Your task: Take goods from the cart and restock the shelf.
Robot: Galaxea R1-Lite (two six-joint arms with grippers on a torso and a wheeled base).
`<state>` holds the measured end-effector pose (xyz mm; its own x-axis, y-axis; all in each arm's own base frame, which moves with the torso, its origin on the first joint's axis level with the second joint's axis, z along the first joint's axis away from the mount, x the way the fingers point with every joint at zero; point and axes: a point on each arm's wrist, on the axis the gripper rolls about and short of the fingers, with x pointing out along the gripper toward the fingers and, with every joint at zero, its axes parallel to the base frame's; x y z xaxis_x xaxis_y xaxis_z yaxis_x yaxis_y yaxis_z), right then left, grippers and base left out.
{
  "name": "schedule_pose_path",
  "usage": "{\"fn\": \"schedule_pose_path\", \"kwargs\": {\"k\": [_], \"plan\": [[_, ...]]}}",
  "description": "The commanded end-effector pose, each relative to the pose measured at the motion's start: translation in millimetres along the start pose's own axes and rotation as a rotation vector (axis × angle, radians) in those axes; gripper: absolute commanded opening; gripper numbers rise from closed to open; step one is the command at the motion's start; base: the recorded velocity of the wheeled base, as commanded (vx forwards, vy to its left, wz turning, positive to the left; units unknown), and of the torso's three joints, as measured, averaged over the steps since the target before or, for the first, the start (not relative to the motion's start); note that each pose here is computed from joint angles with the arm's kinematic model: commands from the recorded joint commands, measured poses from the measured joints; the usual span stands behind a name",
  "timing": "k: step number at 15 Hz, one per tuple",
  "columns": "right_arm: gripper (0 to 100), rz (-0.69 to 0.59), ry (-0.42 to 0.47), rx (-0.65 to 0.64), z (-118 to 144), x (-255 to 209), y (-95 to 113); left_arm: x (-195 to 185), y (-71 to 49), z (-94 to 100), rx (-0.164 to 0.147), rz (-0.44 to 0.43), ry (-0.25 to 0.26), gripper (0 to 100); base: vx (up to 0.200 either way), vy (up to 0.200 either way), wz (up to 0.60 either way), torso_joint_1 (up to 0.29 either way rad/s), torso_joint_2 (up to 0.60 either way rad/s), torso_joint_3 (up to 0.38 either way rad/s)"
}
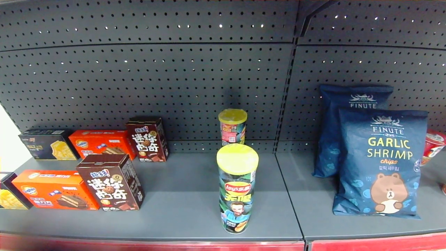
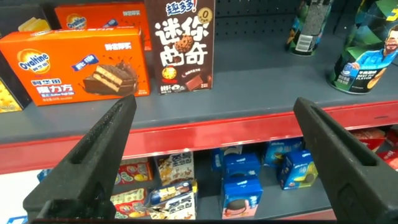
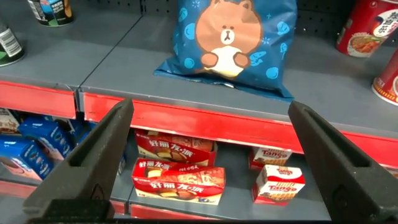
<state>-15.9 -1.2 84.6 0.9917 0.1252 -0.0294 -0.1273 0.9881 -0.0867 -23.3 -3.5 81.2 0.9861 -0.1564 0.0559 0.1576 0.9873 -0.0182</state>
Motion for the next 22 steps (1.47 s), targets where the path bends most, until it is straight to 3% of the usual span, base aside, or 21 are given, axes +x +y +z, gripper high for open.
{"fn": "schedule_pose_path", "kwargs": {"k": [1, 5, 7, 22], "plan": [[100, 0.0, 0.001, 0.0, 0.1, 0.1, 0.0, 0.0, 0.0, 0.1, 0.001, -0.001, 0.0, 100, 0.0, 0.0, 0.0, 0.0, 0.0, 0.0], [100, 0.0, 0.001, -0.043, 0.1, 0.1, 0.0, 0.0, 0.0, 0.1, 0.001, -0.003, 0.0, 100, 0.0, 0.0, 0.0, 0.0, 0.0, 0.0], [100, -0.003, 0.0, -0.04, 0.2, 0.1, -0.1, 0.0, 0.0, 0.1, -0.001, -0.003, 0.0, 100, 0.0, 0.0, 0.6, 0.007, 0.0, 0.002], [100, -0.003, 0.002, -0.035, 0.0, 0.1, -0.1, 0.0, 0.0, 0.1, -0.001, -0.003, 0.0, 100, 0.0, 0.0, 0.0, 0.0, 0.0, 0.0]]}}
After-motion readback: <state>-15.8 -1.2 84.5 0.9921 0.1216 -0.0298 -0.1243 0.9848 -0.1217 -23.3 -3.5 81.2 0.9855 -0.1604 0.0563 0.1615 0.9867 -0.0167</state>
